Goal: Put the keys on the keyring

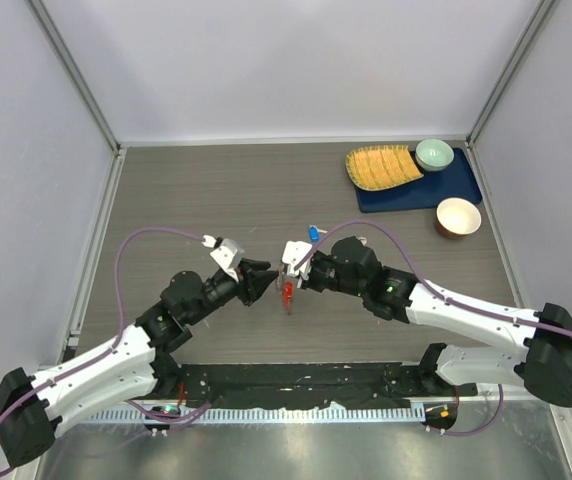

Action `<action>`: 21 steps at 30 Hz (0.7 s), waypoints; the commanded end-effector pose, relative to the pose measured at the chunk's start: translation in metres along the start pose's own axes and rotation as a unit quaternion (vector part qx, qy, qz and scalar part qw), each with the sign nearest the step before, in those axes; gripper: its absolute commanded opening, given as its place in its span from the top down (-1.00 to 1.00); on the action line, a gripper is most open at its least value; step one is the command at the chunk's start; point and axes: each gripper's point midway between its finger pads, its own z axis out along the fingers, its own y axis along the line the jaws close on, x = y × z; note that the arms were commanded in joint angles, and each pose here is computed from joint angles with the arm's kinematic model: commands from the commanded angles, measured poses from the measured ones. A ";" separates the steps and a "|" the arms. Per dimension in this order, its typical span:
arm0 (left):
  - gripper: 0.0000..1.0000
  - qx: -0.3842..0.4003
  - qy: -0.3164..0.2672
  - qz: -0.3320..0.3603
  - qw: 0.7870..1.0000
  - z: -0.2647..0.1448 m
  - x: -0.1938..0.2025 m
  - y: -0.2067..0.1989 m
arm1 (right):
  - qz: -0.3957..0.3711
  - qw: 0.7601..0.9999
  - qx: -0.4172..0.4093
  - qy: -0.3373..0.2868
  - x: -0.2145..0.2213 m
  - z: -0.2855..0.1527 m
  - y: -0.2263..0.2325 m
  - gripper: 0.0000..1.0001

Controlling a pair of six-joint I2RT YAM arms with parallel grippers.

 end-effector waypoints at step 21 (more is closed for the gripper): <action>0.48 0.104 -0.031 0.182 0.977 0.001 0.015 -0.017 | -0.041 0.998 -0.009 -0.037 -0.040 -0.008 0.002 0.99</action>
